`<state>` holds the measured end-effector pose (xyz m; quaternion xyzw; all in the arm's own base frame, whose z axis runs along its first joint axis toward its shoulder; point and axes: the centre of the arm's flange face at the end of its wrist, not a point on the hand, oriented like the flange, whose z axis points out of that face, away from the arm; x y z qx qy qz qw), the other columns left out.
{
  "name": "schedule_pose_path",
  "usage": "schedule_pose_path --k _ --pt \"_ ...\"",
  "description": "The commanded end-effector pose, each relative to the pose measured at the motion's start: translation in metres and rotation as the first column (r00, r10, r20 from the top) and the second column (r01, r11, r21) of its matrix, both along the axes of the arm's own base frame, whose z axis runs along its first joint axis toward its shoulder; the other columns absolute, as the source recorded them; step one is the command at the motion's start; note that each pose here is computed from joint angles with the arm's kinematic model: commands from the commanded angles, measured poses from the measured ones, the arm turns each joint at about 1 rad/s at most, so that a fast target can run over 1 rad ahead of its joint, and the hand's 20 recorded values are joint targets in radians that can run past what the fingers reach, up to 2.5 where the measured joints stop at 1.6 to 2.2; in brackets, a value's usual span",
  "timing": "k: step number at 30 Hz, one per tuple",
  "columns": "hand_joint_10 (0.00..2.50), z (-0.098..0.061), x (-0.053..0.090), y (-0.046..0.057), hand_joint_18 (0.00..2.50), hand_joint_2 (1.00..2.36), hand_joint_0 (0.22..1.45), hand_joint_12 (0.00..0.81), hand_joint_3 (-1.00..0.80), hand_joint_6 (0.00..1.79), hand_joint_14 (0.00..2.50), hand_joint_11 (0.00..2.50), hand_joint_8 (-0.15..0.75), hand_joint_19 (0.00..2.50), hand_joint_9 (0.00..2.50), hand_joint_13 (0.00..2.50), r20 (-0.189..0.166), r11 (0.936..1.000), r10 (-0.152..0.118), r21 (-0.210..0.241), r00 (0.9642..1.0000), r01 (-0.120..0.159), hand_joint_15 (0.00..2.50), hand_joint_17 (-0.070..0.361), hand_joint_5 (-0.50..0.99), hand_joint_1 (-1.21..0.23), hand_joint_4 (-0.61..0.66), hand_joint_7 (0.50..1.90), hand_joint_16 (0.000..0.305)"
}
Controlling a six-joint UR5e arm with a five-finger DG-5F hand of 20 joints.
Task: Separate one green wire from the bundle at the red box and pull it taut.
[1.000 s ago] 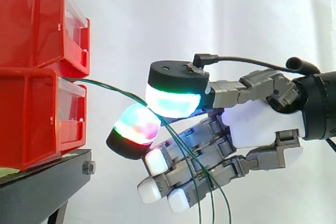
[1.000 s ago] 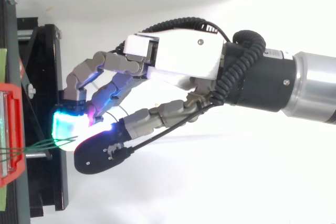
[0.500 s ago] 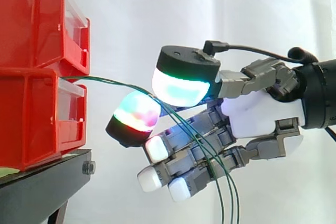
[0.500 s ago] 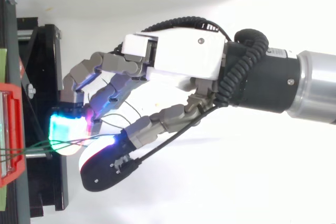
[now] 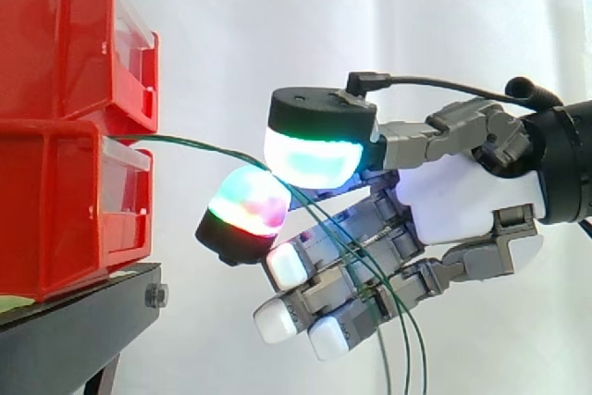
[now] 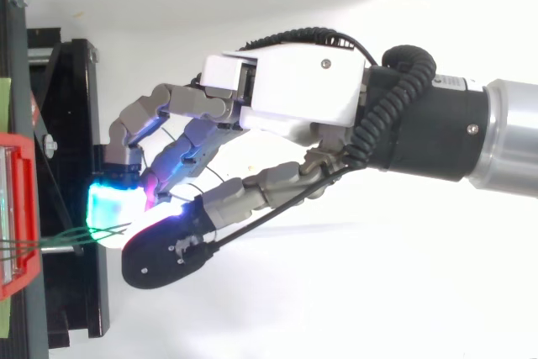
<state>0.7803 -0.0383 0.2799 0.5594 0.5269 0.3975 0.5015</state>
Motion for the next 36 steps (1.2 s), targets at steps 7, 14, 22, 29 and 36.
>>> schedule_pose_path --k 7,14,22,29,36 --pt "0.02 0.004 -0.004 0.000 0.70 1.01 0.72 0.314 -0.41 0.94 0.02 0.60 0.232 0.47 0.87 0.73 -0.039 0.9999 -0.002 0.012 0.9992 0.002 0.42 0.101 -0.17 -0.89 -0.05 0.86 0.045" --pt "0.02 0.006 -0.006 0.000 0.67 1.00 0.57 0.314 -0.50 0.94 0.02 0.60 0.235 0.50 0.89 0.73 -0.060 0.9997 0.001 0.026 0.9982 0.001 0.44 0.103 -0.17 -0.81 0.08 0.81 0.046" --pt "0.02 0.018 -0.007 0.001 0.65 1.00 0.58 0.315 -0.44 0.92 0.02 0.60 0.237 0.52 0.90 0.73 -0.081 0.9996 0.011 0.027 0.9966 -0.009 0.44 0.105 -0.17 -0.60 0.07 0.83 0.047" --pt "0.02 0.020 -0.006 -0.001 0.65 1.01 0.62 0.317 -0.31 0.92 0.02 0.60 0.243 0.51 0.89 0.73 -0.078 0.9996 0.008 0.027 0.9969 -0.006 0.44 0.103 -0.17 -0.75 0.02 0.87 0.046" --pt "0.02 0.025 -0.005 -0.003 0.70 1.01 0.71 0.312 -0.39 0.93 0.02 0.60 0.231 0.49 0.88 0.74 -0.071 0.9997 0.007 0.026 0.9974 -0.005 0.43 0.100 -0.17 -0.91 -0.03 0.85 0.045"
